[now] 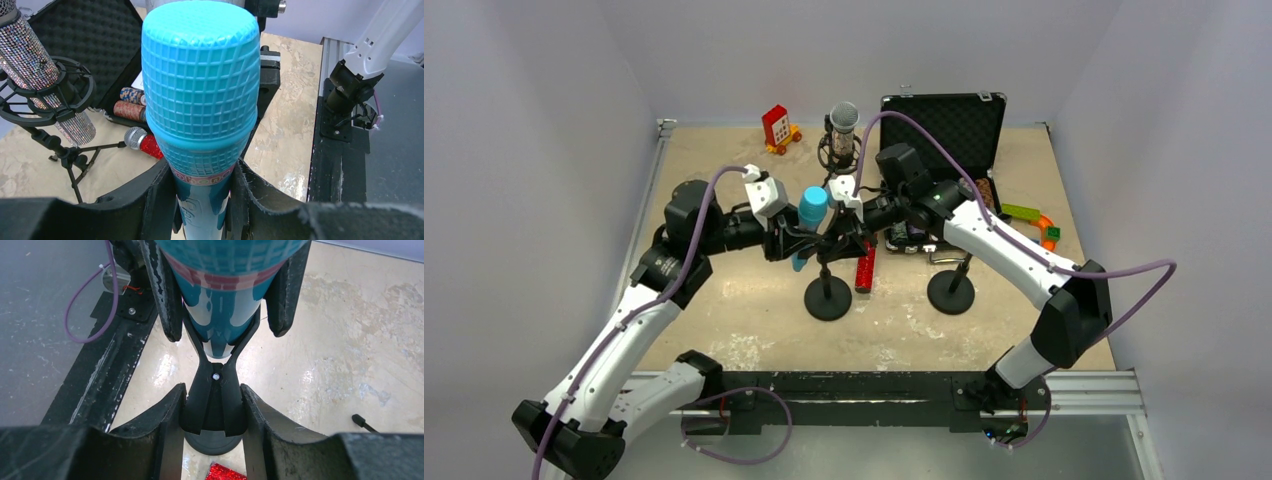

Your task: Attach the microphones to the stand

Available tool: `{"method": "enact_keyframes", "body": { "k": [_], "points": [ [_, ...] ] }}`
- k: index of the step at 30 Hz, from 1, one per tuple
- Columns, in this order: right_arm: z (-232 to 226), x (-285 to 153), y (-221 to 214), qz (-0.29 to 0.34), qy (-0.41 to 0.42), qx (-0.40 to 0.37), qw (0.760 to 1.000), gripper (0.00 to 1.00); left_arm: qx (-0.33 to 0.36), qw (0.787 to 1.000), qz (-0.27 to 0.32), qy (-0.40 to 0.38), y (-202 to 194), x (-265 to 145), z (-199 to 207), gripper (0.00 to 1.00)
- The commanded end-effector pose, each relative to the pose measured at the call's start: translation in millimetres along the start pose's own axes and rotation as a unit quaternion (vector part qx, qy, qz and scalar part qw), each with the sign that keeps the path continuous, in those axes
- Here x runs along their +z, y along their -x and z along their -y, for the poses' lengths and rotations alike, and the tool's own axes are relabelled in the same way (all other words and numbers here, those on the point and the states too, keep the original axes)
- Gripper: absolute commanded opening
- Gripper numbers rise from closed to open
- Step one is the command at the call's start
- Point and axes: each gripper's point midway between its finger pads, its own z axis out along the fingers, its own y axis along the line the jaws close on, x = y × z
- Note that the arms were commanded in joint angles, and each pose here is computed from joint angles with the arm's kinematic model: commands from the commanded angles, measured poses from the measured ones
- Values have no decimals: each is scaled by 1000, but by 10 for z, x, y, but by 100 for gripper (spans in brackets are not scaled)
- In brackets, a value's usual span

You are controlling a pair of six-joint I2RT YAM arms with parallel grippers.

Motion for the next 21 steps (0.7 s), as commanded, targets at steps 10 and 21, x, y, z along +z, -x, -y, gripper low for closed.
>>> {"method": "enact_keyframes", "body": {
  "k": [10,21],
  "points": [
    [-234,-57,396,60,31,-9,998,14,-21,1000,16,-6,-152,112,-30,0],
    [-297,-85,446,68,36,-1,997,71,-41,998,15,46,-208,-13,-82,27]
  ]
}}
